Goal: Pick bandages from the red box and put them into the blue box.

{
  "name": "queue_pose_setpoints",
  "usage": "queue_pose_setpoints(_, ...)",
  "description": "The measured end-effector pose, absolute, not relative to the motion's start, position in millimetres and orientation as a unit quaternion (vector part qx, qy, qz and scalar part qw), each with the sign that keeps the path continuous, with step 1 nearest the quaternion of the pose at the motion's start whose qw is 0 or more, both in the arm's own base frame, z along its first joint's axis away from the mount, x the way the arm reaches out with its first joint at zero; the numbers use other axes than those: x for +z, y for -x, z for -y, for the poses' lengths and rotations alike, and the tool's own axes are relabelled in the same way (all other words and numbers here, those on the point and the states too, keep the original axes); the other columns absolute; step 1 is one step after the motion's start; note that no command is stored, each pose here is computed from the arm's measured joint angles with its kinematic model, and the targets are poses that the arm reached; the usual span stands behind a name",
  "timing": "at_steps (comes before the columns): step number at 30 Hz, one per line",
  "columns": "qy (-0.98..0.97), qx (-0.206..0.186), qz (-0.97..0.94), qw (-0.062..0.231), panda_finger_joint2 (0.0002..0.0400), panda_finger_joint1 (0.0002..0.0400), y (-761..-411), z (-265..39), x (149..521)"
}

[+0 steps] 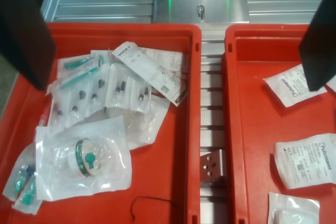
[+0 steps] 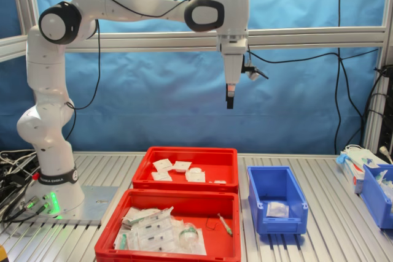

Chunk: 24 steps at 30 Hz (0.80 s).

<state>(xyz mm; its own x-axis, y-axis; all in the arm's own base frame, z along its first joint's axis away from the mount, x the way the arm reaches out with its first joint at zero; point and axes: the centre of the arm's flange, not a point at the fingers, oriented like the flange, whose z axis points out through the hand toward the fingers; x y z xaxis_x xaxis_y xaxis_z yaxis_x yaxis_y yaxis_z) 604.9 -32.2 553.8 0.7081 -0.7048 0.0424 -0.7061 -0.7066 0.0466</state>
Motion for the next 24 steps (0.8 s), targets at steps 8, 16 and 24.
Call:
queue_pose_setpoints(8,-0.927,0.017,0.374,0.033,0.04,0.04,-607.0,27.3,534.6)
queue_pose_setpoints(16,-0.928,0.016,0.372,0.035,0.04,0.04,-606.9,25.3,523.8)
queue_pose_setpoints(24,-0.928,0.016,0.371,0.036,0.04,0.04,-606.7,25.2,521.0)
